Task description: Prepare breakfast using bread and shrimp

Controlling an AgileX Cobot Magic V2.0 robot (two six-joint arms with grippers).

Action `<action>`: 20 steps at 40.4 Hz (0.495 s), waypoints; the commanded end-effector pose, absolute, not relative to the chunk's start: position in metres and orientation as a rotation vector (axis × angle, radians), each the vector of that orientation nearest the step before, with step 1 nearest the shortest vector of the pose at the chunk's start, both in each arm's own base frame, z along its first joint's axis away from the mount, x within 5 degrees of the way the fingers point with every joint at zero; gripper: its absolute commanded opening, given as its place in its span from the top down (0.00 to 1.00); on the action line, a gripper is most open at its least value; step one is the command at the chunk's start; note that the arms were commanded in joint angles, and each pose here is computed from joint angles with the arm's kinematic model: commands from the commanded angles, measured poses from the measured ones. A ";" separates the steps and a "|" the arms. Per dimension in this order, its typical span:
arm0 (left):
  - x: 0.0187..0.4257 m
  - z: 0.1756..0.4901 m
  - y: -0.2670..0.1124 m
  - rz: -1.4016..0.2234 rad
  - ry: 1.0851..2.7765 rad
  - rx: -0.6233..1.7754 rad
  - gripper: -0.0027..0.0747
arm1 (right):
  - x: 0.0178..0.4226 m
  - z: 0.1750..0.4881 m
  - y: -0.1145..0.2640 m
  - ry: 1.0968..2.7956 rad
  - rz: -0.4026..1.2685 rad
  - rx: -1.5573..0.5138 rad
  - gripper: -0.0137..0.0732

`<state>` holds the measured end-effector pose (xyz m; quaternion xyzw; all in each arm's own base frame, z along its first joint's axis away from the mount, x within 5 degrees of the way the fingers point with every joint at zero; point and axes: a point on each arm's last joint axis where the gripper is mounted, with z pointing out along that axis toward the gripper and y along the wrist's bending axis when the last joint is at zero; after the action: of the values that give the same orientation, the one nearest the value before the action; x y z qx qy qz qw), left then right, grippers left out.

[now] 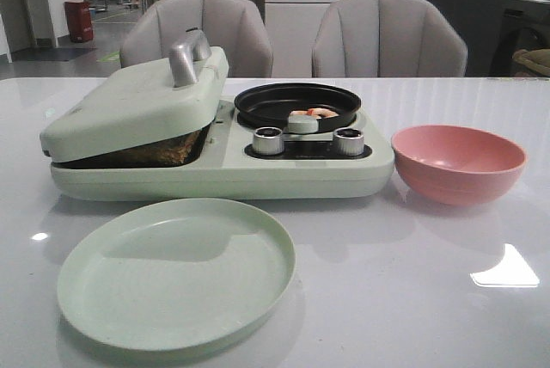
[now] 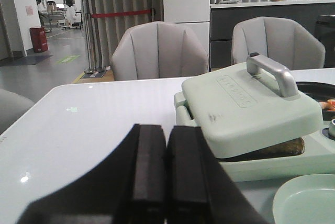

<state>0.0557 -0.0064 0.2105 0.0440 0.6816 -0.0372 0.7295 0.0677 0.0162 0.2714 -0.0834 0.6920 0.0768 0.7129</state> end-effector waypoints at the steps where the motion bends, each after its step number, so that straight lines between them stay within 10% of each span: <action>1: 0.054 0.210 -0.007 -0.104 1.415 0.085 0.84 | 0.067 0.289 0.014 1.423 0.148 -0.159 0.88; 20: 0.054 0.210 -0.007 -0.104 1.415 0.085 0.84 | 0.064 0.244 0.008 1.411 -0.001 -0.174 0.88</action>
<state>0.0557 -0.0064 0.2105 0.0435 0.6816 -0.0378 0.7295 0.0657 0.0101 0.2403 -0.0867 0.6844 0.0192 0.7237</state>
